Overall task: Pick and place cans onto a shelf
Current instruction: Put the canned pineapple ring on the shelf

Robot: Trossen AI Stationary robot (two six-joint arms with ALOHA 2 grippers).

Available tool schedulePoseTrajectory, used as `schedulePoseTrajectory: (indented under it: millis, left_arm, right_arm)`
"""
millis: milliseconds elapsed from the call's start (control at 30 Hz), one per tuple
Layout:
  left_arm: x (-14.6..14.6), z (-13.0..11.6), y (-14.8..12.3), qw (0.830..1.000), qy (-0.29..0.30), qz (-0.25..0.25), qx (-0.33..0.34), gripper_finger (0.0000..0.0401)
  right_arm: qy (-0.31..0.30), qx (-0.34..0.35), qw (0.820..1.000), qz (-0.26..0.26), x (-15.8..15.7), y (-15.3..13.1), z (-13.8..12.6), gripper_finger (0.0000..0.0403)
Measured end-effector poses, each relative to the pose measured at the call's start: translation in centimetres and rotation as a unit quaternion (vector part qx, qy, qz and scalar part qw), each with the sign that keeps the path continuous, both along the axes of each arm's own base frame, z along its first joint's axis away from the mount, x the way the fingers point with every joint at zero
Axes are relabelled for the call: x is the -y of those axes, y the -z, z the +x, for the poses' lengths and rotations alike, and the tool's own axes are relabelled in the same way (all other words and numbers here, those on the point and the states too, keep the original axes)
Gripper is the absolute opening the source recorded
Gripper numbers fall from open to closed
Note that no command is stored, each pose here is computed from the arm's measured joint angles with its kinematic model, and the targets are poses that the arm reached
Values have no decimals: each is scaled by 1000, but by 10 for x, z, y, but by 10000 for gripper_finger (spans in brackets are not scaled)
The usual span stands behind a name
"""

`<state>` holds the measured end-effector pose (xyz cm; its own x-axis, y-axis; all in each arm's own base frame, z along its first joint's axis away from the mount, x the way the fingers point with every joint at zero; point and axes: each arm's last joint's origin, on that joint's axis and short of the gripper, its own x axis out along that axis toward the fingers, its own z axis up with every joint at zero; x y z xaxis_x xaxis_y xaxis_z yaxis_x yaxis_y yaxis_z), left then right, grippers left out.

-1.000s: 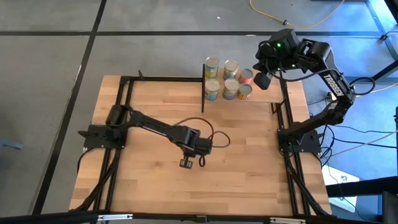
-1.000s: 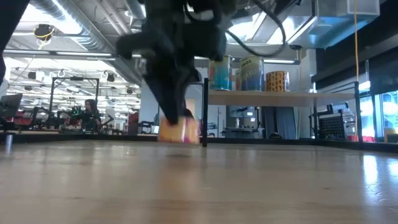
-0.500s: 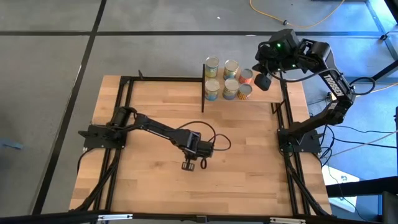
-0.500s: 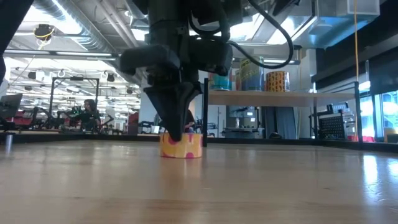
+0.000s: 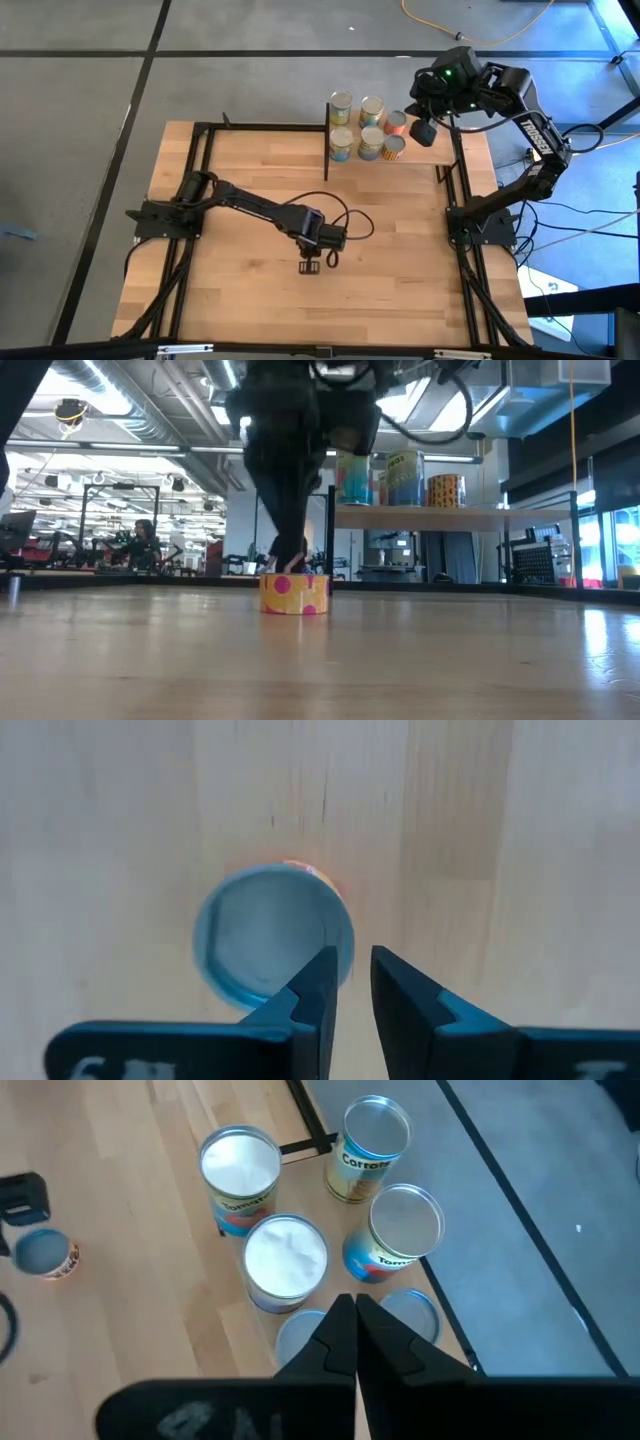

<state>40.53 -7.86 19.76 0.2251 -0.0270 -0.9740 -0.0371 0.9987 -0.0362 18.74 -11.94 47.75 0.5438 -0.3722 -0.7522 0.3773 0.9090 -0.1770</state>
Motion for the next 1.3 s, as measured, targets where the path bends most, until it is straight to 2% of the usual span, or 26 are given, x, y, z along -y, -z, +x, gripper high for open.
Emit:
schedulePoseTrajectory:
  millis: [133,300,433,533,633,733,833,1000,1067,1300]
  left_arm:
    - [0,4,-22,1000,-3,7,7,58]
    - [-4,5,-60,998,-38,38,14,53]
    - [-13,1,-86,996,-55,65,5,29]
    - [-21,-8,-107,992,-73,104,-12,6]
    - [-27,-18,-129,986,-82,139,-26,5]
    - [-31,-23,-153,984,-93,151,14,2]
    - [-35,-40,-182,983,-100,145,55,2]
    - [-45,-81,-230,973,-130,142,131,1]
    - [-48,-100,-246,966,-147,146,157,1]
    - [-53,-161,-289,945,-170,140,243,1]
  right_arm:
    - [-23,-2,1000,2,-1,0,0,0]
    - [-112,-16,994,10,-15,2,5,0]
    - [-165,-31,986,4,-34,5,13,0]
    - [-208,-34,978,3,-51,5,19,0]
    - [-252,-34,967,0,-70,5,25,0]
    - [-304,-36,952,-8,-89,5,28,0]
    - [-347,-39,937,-13,-107,6,32,0]
    - [-395,-60,917,-8,-130,15,43,0]
    - [-408,-73,910,-3,-138,25,53,0]
    - [-406,-132,904,12,-155,80,101,0]
